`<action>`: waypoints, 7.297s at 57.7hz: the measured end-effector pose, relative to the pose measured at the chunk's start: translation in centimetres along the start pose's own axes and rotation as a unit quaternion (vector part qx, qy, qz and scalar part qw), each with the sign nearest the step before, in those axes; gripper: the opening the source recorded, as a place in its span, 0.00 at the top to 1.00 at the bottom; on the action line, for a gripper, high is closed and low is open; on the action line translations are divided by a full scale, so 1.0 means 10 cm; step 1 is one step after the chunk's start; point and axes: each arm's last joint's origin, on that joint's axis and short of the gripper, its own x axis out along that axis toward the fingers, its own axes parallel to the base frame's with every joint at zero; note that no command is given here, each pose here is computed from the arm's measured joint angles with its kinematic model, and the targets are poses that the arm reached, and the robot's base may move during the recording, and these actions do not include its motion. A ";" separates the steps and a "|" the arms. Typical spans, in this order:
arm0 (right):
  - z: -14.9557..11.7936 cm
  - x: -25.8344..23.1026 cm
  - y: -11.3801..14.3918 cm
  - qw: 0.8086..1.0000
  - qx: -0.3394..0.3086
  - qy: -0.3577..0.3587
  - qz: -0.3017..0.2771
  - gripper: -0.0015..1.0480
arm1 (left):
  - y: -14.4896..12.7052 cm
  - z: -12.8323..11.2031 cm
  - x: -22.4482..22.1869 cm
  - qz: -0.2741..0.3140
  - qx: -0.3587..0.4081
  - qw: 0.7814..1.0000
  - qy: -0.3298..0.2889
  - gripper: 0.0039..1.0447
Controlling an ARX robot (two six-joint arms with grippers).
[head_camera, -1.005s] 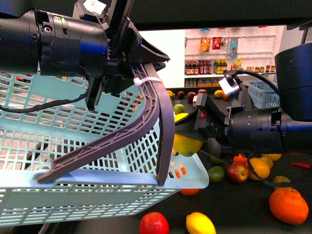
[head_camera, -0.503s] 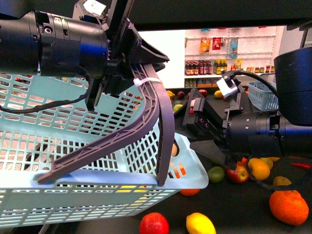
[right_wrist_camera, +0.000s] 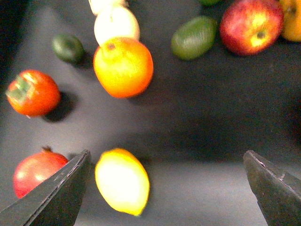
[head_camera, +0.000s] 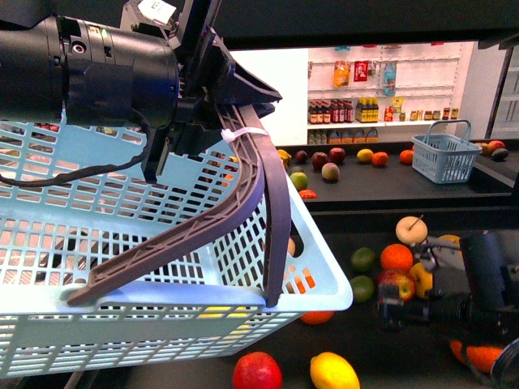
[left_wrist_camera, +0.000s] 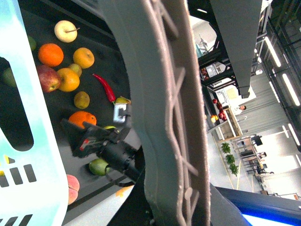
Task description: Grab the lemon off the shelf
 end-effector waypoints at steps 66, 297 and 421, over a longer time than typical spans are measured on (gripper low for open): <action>-0.85 0.80 0.42 0.956 -0.274 0.031 0.098 0.07 | 0.00 0.00 0.00 0.000 0.000 1.000 0.000 0.92; -0.19 -3.78 0.36 0.959 -0.094 -0.261 -0.053 0.35 | 0.00 0.00 0.00 0.001 -0.003 1.000 0.000 0.92; -0.72 -3.65 0.46 0.946 -0.107 -0.301 -0.059 0.07 | 1.38 1.15 -2.08 0.005 -0.124 0.831 -0.543 0.93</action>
